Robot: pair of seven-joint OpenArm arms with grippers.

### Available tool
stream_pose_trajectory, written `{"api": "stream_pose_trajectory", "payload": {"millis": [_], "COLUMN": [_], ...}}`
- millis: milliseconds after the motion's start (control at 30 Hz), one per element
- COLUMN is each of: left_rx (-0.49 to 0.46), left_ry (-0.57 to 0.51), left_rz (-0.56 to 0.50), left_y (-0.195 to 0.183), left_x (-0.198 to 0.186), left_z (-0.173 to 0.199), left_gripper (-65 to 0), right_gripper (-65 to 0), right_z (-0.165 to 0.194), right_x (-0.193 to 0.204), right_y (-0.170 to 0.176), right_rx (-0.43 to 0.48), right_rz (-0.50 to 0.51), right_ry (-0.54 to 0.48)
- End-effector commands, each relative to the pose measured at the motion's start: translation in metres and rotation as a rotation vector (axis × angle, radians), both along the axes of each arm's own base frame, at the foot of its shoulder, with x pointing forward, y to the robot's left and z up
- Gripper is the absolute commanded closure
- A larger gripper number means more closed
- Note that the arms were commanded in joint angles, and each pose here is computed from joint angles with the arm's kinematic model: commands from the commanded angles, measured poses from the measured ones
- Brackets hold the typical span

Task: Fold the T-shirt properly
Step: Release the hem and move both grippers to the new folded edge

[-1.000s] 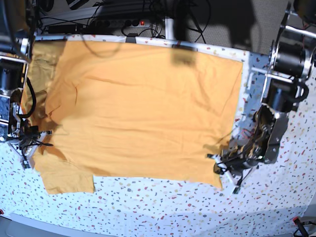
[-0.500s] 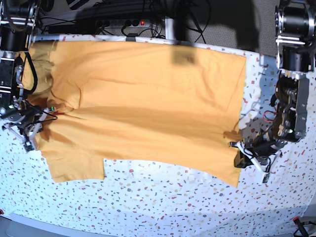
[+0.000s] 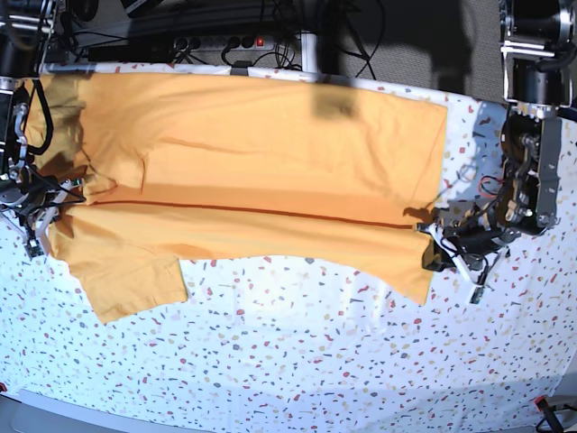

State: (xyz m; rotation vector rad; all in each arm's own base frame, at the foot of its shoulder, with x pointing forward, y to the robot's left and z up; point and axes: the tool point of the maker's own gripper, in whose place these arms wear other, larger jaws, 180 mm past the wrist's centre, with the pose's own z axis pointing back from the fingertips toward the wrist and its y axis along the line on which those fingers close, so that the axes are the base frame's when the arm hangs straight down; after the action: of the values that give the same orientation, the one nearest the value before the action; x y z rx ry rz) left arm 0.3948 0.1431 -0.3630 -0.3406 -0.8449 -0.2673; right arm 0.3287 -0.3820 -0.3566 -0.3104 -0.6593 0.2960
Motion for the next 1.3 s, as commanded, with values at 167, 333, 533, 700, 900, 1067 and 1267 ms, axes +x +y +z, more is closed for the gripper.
{"api": "stream_pose_trajectory", "payload": {"millis": [167,333,533,700,900,1067,1267], "left_rx": [0.025,0.064,0.067,0.059,0.020,0.136,0.083], "left_ry": [0.015,0.113,0.125,0.085,-0.064,-0.134,0.000], "left_rz": [-0.008,-0.027,-0.028,-0.024,0.001,0.100,0.116], "left_y": [0.006,0.009,0.009,0.008,0.006,0.025,0.006], "left_x": [0.001,-0.012,-0.015,-0.006,0.019,0.030,0.020], "left_z": [0.007,-0.007,-0.010,-0.001,0.027,0.022,-0.029], "left_gripper": [0.0,-1.2,-30.3,-30.3,-30.3,-30.3,-30.3], "right_gripper": [0.0,-17.8,-35.2,-35.1,-35.1,-35.1,-35.1], "right_z": [0.009,0.007,0.002,0.012,0.043,0.066,0.073], "right_x": [-0.011,-0.015,-0.027,-0.017,0.021,0.047,0.066], "right_y": [-0.024,-0.030,-0.035,-0.039,-0.021,-0.009,0.011], "right_rx": [-0.055,-0.061,-0.071,-0.074,0.033,0.094,0.155], "right_rz": [-0.101,-0.146,-0.186,-0.207,-0.184,-0.168,-0.156], "right_ry": [0.056,0.073,0.141,0.072,-0.107,-0.208,-0.261]}}
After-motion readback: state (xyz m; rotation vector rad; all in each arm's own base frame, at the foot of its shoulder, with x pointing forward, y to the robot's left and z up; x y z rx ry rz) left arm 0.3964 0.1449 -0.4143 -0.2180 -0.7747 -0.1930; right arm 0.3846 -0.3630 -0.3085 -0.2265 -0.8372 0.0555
